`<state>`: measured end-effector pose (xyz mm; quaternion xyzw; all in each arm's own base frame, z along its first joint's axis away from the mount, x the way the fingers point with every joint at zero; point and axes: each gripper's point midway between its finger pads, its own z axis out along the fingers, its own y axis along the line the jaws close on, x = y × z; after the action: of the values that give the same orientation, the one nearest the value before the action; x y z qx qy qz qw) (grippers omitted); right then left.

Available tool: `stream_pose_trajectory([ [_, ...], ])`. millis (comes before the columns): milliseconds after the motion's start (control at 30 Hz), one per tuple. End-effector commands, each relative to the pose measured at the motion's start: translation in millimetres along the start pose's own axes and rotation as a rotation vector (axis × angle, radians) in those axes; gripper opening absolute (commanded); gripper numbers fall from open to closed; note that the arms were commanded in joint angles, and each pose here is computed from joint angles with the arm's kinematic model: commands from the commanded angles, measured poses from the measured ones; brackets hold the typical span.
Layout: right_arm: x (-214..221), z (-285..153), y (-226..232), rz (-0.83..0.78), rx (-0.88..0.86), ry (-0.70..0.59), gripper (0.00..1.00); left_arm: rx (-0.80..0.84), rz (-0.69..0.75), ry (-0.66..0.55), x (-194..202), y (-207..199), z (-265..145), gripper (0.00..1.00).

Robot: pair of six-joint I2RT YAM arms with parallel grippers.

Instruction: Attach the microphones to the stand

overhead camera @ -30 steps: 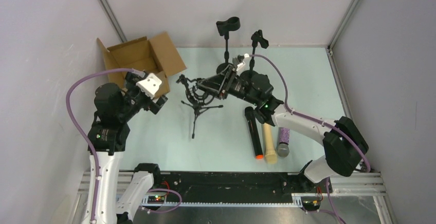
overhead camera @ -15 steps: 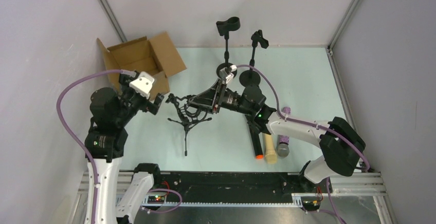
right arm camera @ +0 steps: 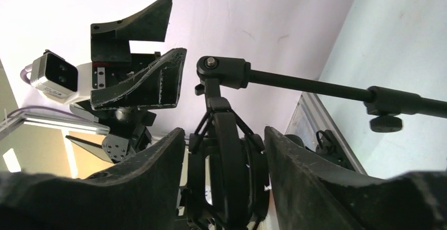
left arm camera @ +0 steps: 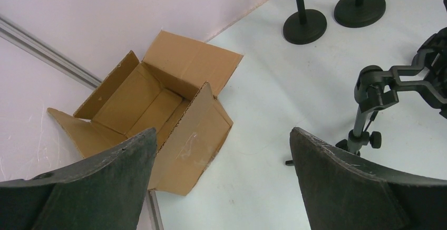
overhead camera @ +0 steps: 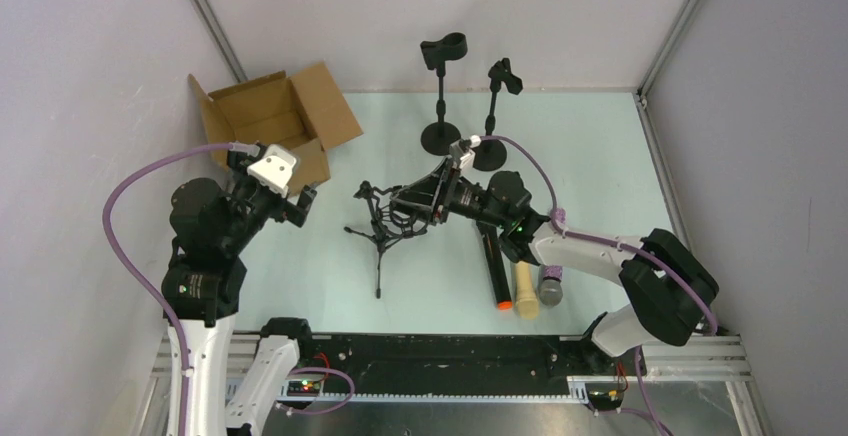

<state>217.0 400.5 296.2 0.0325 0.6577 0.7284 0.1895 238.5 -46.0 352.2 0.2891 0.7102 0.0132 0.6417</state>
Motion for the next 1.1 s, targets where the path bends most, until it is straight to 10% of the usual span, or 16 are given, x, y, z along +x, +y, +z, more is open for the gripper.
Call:
stream_pose_trajectory([
  [0, -2, -12, 33, -0.043, -0.100, 0.002, 0.64, -0.025, 0.008, -0.019, -6, 5, -3, 1.00],
  [167, -6, -18, 29, -0.046, -0.047, -0.001, 0.98, -0.014, 0.009, -0.030, -9, 3, -4, 1.00],
  [867, -61, -186, -38, -0.283, 0.734, -0.119, 1.00, 0.009, -0.145, -0.034, -30, 3, -4, 1.00],
  [1067, -64, -213, -88, -0.558, 1.314, -0.021, 0.99, 0.002, -0.147, 0.009, -22, 4, -5, 1.00],
])
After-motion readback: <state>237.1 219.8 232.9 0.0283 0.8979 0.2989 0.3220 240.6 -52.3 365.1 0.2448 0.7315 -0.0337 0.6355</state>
